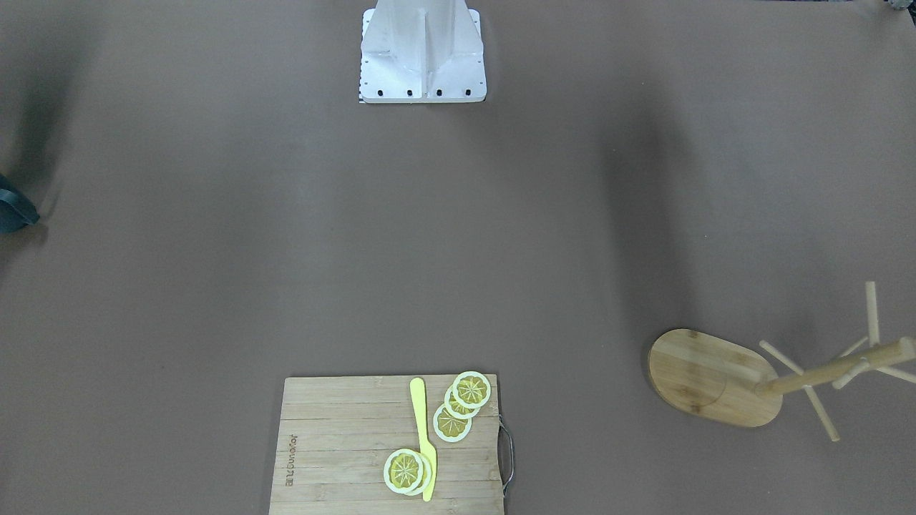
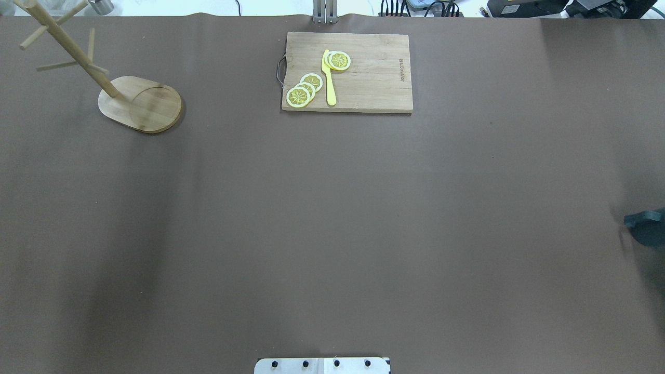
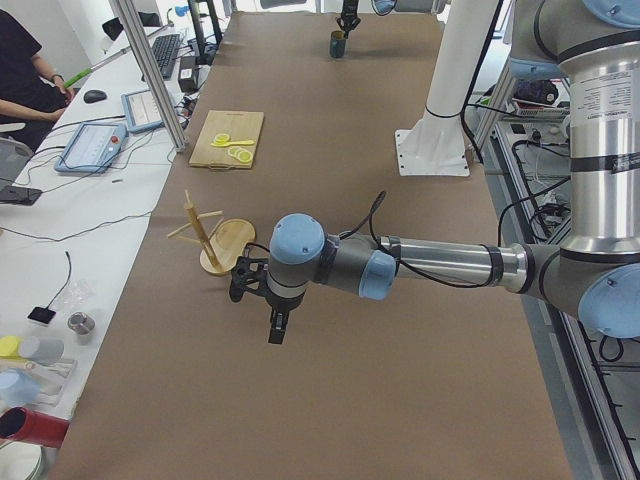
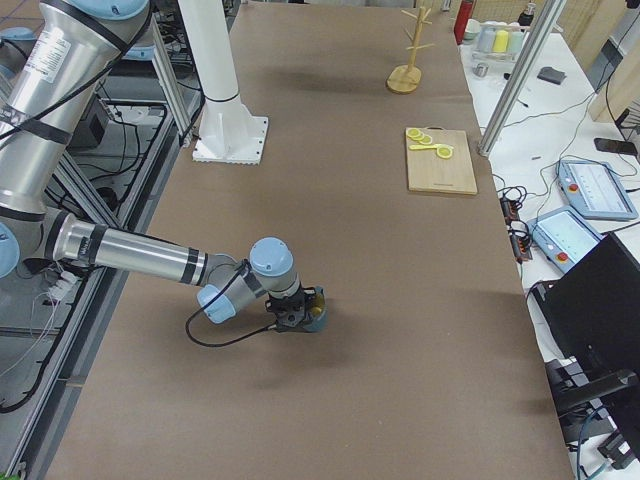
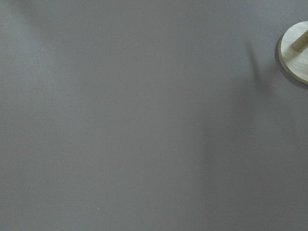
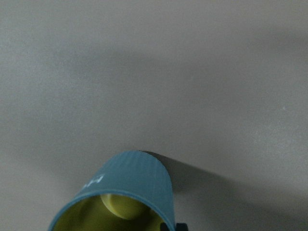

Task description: Hang cup on storage rack

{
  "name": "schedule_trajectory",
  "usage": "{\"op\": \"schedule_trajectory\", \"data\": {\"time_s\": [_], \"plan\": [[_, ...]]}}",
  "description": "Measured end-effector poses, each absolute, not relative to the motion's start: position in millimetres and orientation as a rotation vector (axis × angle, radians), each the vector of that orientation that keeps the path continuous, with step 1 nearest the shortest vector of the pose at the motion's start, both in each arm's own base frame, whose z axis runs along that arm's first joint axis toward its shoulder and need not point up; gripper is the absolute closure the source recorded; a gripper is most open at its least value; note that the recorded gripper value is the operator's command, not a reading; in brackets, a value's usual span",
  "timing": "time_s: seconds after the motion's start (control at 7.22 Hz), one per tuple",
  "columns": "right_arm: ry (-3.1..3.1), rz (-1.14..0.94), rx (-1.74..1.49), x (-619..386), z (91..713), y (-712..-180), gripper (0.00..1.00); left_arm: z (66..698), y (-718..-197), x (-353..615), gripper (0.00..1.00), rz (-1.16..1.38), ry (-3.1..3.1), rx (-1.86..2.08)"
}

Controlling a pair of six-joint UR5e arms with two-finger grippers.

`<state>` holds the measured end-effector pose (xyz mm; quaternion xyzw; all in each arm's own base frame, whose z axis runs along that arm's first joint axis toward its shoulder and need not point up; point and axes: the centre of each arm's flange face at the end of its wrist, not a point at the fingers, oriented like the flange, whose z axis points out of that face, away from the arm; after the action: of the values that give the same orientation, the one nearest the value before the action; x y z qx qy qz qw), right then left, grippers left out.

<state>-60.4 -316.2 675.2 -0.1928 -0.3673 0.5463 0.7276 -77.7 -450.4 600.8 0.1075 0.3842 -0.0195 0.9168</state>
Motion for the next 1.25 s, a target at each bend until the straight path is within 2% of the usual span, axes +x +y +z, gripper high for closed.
{"op": "schedule_trajectory", "data": {"time_s": [0.55,0.83,1.25], "plan": [[-0.898,1.217,-0.254,-51,636,-370,1.00,611,-450,-78,0.02,-0.047,0.793,0.202],[-0.952,1.103,-0.173,-45,595,-413,1.00,612,-451,-77,0.02,-0.045,0.792,0.201],[-0.969,0.781,-0.055,-60,511,-460,1.00,613,-452,-77,0.02,-0.045,0.792,0.198]]}}
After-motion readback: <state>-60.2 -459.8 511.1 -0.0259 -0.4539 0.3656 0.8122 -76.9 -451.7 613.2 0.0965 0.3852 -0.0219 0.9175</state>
